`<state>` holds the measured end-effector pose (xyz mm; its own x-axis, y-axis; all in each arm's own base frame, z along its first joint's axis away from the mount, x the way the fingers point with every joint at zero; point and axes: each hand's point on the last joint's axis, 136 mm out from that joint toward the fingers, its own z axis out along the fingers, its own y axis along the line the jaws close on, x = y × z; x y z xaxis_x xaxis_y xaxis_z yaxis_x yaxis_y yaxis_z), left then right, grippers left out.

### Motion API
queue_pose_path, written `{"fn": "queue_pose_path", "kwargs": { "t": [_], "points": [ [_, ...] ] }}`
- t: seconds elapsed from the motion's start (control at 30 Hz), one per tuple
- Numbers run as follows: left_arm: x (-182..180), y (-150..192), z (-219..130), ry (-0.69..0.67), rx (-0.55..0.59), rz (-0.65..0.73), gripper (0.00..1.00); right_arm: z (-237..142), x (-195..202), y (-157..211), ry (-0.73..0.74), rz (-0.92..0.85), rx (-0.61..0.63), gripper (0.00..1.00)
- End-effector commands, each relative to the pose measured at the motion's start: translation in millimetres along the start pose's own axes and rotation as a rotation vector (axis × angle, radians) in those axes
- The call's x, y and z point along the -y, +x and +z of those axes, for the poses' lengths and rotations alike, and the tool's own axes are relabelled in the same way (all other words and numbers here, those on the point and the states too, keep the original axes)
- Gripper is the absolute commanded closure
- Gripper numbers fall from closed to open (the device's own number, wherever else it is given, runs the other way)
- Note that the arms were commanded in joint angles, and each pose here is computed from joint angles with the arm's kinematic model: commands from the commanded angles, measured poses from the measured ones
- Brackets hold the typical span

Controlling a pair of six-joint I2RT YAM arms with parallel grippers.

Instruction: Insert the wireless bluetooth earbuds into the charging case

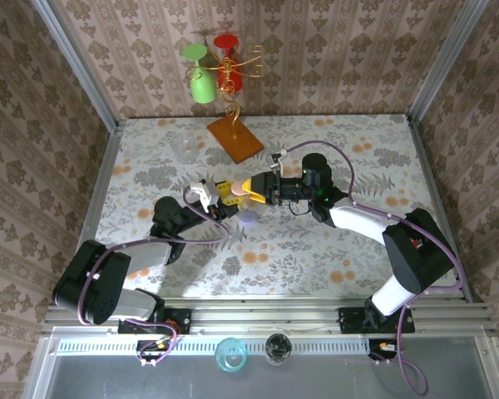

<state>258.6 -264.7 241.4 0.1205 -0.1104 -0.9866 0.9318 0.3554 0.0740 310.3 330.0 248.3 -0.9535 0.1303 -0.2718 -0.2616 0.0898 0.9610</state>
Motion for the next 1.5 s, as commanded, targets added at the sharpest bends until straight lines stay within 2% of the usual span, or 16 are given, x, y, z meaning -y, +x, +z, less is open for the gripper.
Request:
{"fn": "queue_pose_path", "kwargs": {
  "t": [0.0,0.1,0.2,0.3,0.37,0.43,0.57,0.83,0.93,1.23,1.37,1.47],
  "points": [
    [2.3,-12.1,6.3,0.022,0.035,0.017,0.72,-0.2,-7.6,3.1,-0.050,-0.011,-0.018,0.70],
    [2.3,-11.8,5.9,0.020,0.035,0.022,0.72,-2.2,-7.3,1.0,-0.047,-0.011,-0.009,0.82],
    [2.4,-10.9,4.8,0.015,0.033,0.025,0.71,-3.3,-4.5,-0.7,-0.039,-0.014,-0.002,0.84],
    [0.7,-8.2,2.8,0.008,0.026,0.031,0.62,-7.3,4.6,-5.1,-0.013,-0.017,0.026,0.84],
    [-0.7,-4.1,0.6,0.000,0.015,0.040,0.50,-14.0,13.6,-11.9,0.015,-0.018,0.065,0.85],
    [-1.3,7.1,-1.8,-0.005,-0.021,0.040,0.25,-25.1,28.6,-19.8,0.067,-0.020,0.118,0.85],
    [1.3,24.6,-5.4,-0.006,-0.087,0.034,0.01,-50.4,68.1,-29.3,0.203,0.000,0.199,0.84],
    [24.0,58.4,-13.0,0.085,-0.273,0.010,0.00,-95.1,147.6,-22.1,0.513,0.049,0.261,0.84],
    [32.9,67.6,-17.4,0.121,-0.333,-0.003,0.00,-101.3,167.8,-16.8,0.559,0.077,0.262,0.83],
    [42.6,76.3,-19.0,0.191,-0.415,-0.045,0.00,-121.0,228.7,3.7,0.768,0.131,0.236,0.80],
    [45.9,80.6,-20.7,0.215,-0.459,-0.054,0.00,-121.8,238.9,9.0,0.782,0.149,0.227,0.78],
    [46.4,80.8,-21.2,0.221,-0.469,-0.054,0.00,-124.1,240.7,10.0,0.797,0.146,0.225,0.71]
  ]
}}
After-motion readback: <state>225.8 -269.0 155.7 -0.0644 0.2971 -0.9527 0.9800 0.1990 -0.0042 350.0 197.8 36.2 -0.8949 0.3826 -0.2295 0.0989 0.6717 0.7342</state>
